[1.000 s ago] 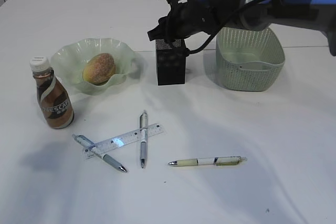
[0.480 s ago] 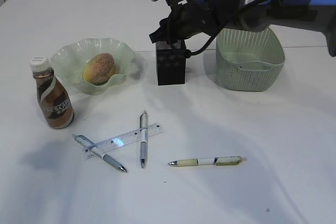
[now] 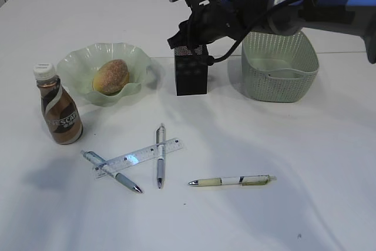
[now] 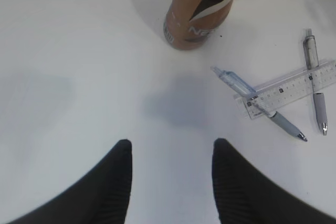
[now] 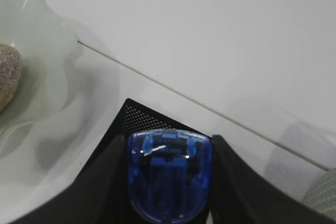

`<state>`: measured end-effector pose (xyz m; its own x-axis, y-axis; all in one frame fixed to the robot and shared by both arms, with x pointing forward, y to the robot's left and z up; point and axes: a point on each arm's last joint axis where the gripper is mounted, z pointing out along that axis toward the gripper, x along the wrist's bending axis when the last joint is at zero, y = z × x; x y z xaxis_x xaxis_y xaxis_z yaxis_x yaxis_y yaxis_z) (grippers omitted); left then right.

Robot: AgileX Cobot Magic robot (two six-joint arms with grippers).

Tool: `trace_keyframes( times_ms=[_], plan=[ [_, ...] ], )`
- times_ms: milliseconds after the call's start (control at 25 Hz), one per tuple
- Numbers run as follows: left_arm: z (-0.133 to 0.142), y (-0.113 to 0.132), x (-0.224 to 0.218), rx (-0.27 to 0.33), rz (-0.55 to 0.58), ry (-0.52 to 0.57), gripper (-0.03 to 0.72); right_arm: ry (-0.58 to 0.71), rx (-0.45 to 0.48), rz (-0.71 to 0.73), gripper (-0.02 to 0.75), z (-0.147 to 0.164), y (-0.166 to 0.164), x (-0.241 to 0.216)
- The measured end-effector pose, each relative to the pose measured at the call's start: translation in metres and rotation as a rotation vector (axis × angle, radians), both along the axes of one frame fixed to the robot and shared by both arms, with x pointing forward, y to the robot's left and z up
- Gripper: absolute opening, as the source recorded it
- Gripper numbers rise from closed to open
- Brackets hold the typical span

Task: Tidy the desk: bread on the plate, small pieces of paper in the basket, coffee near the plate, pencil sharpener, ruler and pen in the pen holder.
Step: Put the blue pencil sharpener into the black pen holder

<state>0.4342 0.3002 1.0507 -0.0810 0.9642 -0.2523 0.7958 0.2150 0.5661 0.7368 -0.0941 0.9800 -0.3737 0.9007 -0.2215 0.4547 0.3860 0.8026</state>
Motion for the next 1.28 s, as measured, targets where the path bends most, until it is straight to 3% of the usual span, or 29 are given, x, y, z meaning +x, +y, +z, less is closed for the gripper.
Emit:
trace_keyframes(
  times_ms=[1280],
  plan=[
    [-0.0001,0.0004,0.0000,0.006,-0.001,0.000,0.348,-0.009,-0.026,0.007,0.430,0.0002,-0.0008,0.0003]
  ],
)
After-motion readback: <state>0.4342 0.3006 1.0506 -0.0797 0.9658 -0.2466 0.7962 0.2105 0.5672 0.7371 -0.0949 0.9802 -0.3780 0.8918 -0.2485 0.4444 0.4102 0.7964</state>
